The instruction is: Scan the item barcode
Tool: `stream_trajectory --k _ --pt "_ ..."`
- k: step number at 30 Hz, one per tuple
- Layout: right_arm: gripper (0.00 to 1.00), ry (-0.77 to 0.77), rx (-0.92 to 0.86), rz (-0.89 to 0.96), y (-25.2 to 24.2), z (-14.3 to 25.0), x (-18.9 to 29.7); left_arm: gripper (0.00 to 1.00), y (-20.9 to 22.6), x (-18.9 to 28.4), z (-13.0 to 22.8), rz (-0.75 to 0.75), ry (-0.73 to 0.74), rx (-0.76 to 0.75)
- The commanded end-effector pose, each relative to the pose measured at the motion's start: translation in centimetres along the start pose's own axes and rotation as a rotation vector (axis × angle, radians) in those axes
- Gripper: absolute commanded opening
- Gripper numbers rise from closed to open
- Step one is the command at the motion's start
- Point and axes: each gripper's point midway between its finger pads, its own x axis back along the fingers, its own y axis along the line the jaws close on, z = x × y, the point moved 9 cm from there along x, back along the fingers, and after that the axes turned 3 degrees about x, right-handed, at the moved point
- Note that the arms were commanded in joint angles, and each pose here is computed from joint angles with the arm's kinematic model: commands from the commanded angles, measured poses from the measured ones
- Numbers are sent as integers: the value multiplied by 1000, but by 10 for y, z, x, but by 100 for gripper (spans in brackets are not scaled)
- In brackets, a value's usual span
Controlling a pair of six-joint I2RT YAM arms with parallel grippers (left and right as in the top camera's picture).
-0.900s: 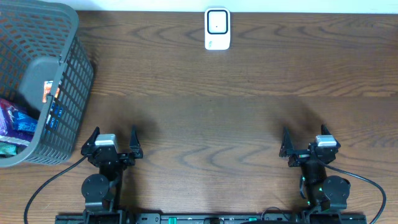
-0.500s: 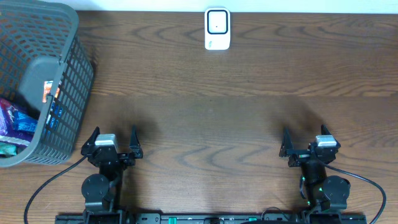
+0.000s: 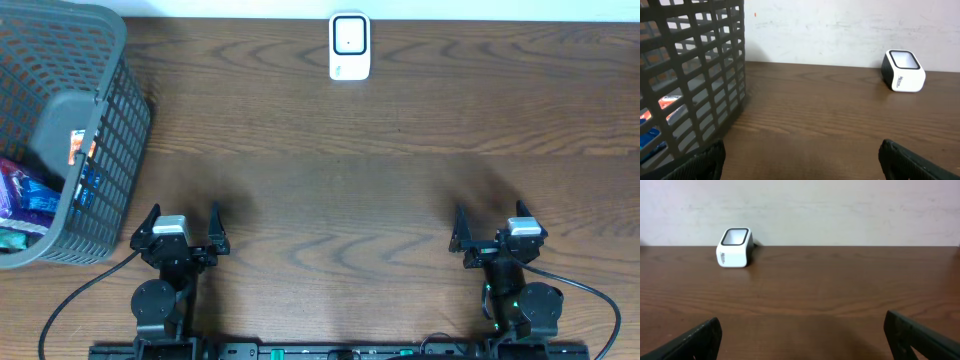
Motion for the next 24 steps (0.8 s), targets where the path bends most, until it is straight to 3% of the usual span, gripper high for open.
stream_trajectory --k 1,20,24 --pt "99 1 -13 -3 1 1 0 98 0 -1 11 14 46 -4" --pt "99 1 -13 -3 1 1 0 98 0 -1 11 10 46 -5" --pt "99 1 -13 -3 1 1 0 98 15 0 10 -165 38 -116"
